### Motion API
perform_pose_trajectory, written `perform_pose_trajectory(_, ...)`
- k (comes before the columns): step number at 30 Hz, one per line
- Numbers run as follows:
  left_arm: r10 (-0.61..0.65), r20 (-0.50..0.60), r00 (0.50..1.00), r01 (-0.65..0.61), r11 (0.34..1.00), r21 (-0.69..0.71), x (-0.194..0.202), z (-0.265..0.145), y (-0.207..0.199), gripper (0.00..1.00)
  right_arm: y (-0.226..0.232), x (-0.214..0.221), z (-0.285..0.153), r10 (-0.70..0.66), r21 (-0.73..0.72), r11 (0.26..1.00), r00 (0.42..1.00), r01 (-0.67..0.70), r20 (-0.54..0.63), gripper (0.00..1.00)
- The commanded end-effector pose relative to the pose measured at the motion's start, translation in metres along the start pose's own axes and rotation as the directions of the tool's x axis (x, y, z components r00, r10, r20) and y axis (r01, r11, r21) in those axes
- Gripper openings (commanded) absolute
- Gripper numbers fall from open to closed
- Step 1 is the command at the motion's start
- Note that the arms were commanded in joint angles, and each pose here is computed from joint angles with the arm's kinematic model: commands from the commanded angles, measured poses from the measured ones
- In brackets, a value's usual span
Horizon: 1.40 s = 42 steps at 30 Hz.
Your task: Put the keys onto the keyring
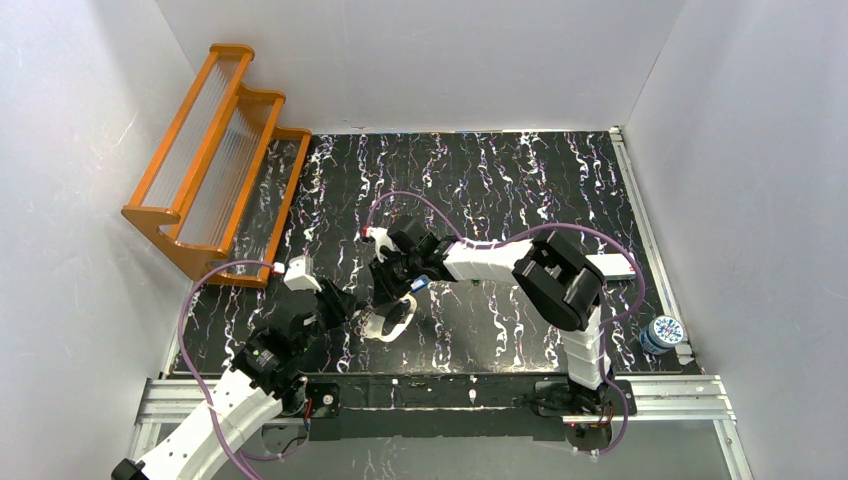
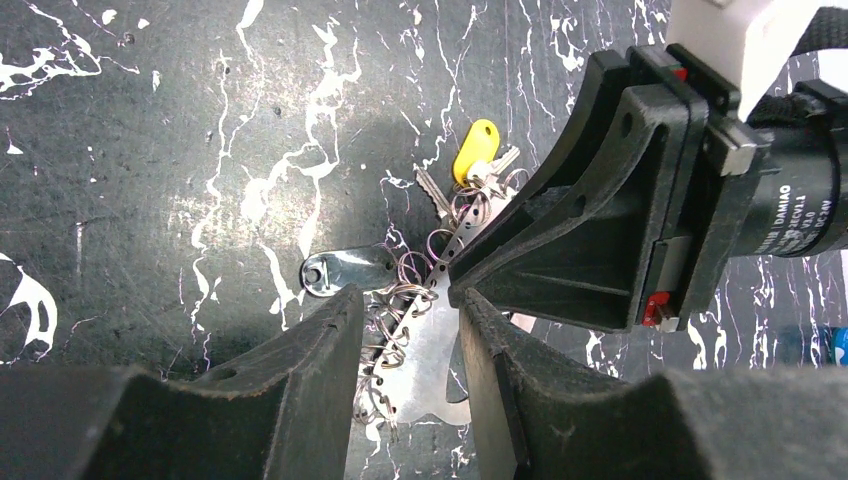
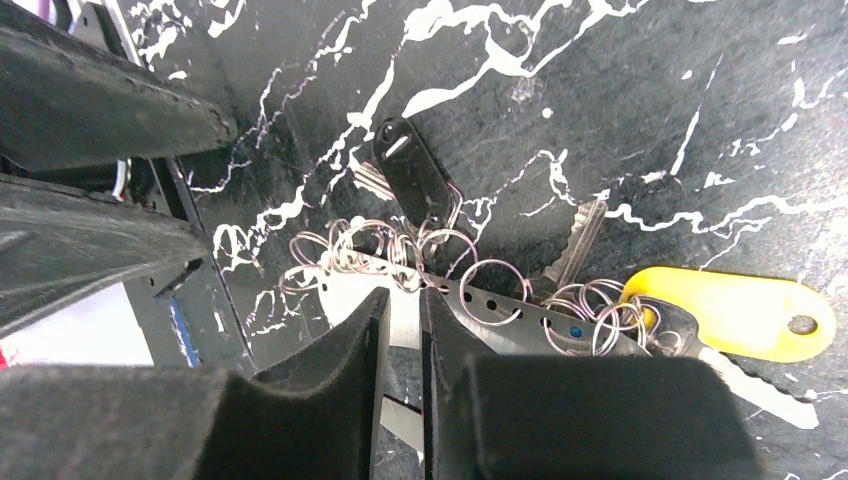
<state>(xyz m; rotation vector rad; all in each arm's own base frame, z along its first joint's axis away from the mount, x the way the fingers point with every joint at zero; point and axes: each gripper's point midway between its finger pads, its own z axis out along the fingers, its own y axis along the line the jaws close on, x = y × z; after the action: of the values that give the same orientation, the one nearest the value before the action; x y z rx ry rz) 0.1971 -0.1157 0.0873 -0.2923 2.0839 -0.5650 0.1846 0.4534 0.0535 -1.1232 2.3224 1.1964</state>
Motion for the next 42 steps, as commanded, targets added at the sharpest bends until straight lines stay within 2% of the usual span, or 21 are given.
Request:
perform_pose_trajectory(1,0.013,0.013,1.0,-0.012,1.0,-0.013,-0.005,-0.001,0.0,0.39,0.001,0.005,0.004,-0.022,-0.016,1.0,0.999,0.022,-0.031,0.26)
perform_pose_trajectory(17,0.012,0.01,1.0,-0.012,1.0,-0.018,-0.003,0.0,0.002,0.39,0.001,0.004,0.01,-0.042,-0.002,0.999,0.998,0.042,-0.039,0.33)
perform_pose_trajectory(32,0.009,0.005,1.0,-0.009,1.0,-0.022,-0.001,0.0,0.004,0.4,0.0,-0.001,0.015,-0.048,0.033,0.998,0.998,0.05,-0.04,0.24)
perform_pose_trajectory(37,0.01,0.003,1.0,-0.01,1.0,-0.024,0.001,0.001,0.005,0.4,0.007,-0.003,0.013,-0.064,0.004,0.998,0.997,0.064,-0.031,0.23)
perform_pose_trajectory(42,0.01,0.001,1.0,-0.01,1.0,-0.024,0.001,0.001,0.005,0.4,0.014,-0.006,0.006,-0.069,-0.021,0.997,0.998,0.069,0.006,0.38)
